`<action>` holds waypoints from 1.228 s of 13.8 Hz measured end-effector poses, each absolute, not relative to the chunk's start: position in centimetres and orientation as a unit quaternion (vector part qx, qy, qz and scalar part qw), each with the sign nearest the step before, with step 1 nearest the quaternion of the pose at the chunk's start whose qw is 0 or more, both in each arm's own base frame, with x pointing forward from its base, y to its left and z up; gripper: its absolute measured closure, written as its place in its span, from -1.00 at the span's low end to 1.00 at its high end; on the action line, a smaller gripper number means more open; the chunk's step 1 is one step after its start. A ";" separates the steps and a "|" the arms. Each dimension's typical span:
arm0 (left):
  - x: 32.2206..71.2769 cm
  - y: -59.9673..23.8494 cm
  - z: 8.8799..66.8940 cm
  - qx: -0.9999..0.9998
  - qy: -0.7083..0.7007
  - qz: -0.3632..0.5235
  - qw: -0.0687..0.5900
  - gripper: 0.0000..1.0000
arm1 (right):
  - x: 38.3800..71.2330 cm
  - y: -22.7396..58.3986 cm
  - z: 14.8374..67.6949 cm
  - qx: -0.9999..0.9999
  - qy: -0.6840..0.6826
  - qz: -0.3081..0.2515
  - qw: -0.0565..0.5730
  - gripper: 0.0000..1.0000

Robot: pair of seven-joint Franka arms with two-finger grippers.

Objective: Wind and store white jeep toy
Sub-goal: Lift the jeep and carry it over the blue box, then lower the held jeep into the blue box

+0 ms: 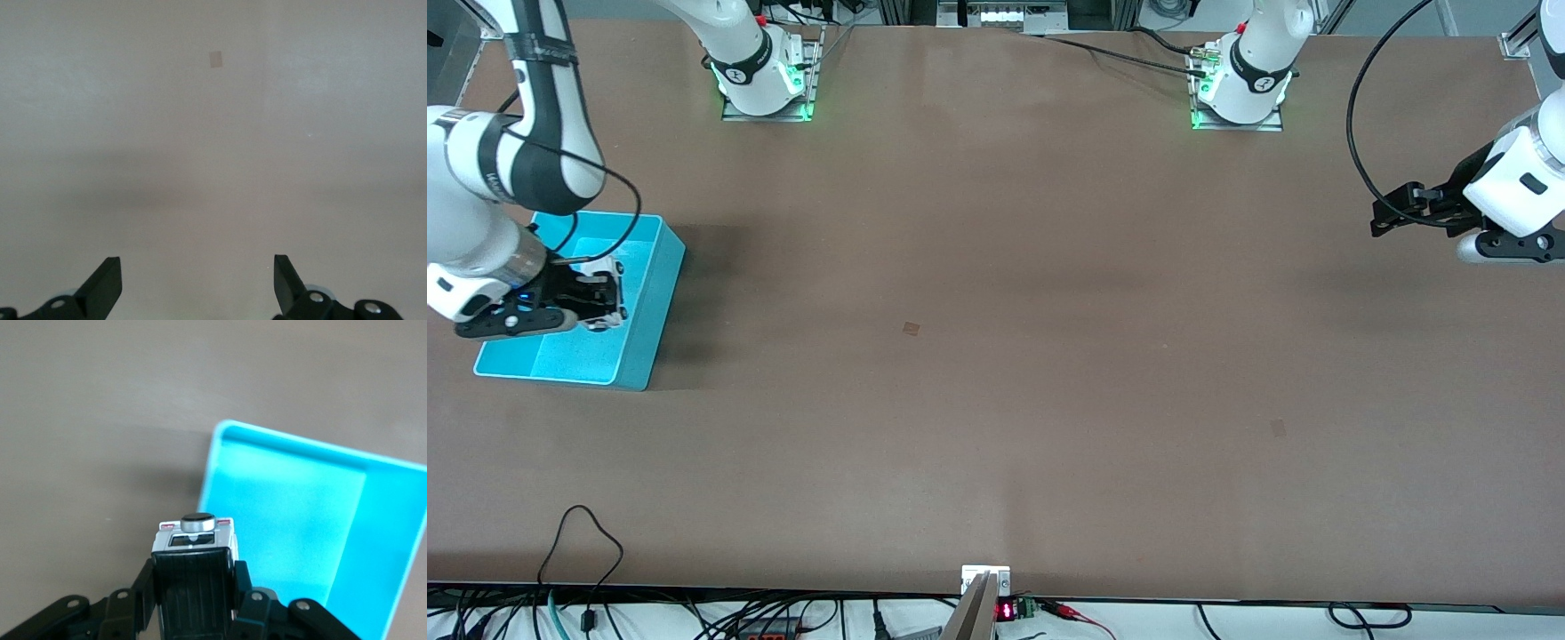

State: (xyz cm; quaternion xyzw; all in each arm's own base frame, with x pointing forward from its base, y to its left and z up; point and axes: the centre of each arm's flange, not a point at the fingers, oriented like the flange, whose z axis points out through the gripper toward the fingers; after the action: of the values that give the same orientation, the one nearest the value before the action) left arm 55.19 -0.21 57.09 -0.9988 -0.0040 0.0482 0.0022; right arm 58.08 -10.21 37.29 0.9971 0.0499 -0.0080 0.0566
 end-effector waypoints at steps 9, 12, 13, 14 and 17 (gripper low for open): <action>55.2 0.2 57.1 -0.999 -0.008 0.048 0.002 -1.00 | 55.8 -18.9 29.3 0.995 -0.033 -0.037 0.081 0.01; 55.2 0.2 57.1 -0.999 -0.008 0.048 0.002 -1.00 | 54.4 -19.2 25.9 0.995 -0.034 -0.034 0.088 0.01; 55.2 0.2 57.1 -0.999 -0.008 0.049 0.002 -1.00 | 54.0 -19.3 24.8 0.995 -0.034 -0.039 0.090 0.01; 55.2 0.2 57.1 -0.999 -0.008 0.049 0.002 -1.00 | 53.6 -19.5 24.0 0.994 -0.036 -0.043 0.091 0.01; 55.2 0.2 57.1 -0.999 -0.008 0.049 0.002 -1.00 | 52.8 -19.6 22.1 0.994 -0.061 -0.054 0.074 0.01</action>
State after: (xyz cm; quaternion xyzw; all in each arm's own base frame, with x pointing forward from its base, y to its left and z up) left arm 55.18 0.23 57.08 -0.9988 -0.0080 0.0487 0.0020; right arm 52.76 -19.55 22.11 0.9939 -0.0614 -0.0543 0.0740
